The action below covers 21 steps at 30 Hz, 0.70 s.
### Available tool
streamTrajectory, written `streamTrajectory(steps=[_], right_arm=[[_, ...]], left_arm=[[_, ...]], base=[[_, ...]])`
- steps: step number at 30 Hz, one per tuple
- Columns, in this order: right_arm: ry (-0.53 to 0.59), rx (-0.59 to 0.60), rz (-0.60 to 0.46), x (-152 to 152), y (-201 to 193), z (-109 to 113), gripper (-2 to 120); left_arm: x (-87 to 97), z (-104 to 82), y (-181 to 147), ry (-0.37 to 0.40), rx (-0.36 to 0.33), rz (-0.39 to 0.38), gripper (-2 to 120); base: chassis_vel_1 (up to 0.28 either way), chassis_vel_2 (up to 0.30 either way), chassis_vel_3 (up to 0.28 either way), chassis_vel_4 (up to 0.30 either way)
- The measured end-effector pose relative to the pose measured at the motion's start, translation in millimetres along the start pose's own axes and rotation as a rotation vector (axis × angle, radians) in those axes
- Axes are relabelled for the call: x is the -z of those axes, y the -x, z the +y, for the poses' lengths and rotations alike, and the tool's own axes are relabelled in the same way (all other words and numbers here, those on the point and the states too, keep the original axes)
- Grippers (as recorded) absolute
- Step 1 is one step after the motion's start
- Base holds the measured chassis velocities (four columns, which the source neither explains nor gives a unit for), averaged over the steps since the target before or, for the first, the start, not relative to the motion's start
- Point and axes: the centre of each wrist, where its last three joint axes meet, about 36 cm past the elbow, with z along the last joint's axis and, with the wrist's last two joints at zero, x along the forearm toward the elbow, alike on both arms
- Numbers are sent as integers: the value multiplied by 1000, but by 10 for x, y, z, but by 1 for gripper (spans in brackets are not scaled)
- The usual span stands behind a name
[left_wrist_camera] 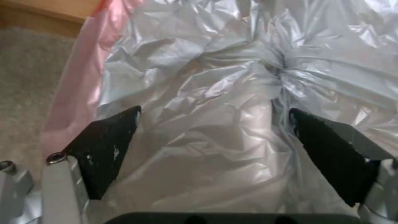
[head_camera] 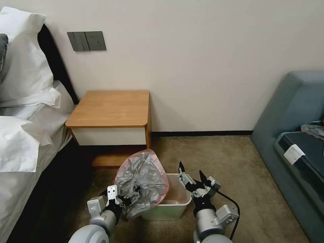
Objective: Pick up the garbage bag from the table and place it over the trash can.
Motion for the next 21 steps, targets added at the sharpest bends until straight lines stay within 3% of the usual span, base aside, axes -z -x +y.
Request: streamTrajectory(steps=[8,13,19,21], right_arm=[[5,7,-1,-8,3,26,100],[9,11,-2,-4,-10,46,100],[9,11,-7,3,-29,56,100],[10,9,-11,2,-35,59,100]], left_arm=[[86,-18,-169,16,6,-36,92],[23,5,-120,25,40,-20,91],[-30,-28,-59,16,31,-5,91],[-59,-48,-22,10,24,4,84]], base=[[0,0,0,0],[0,0,0,0],[0,0,0,0],[0,0,0,0]])
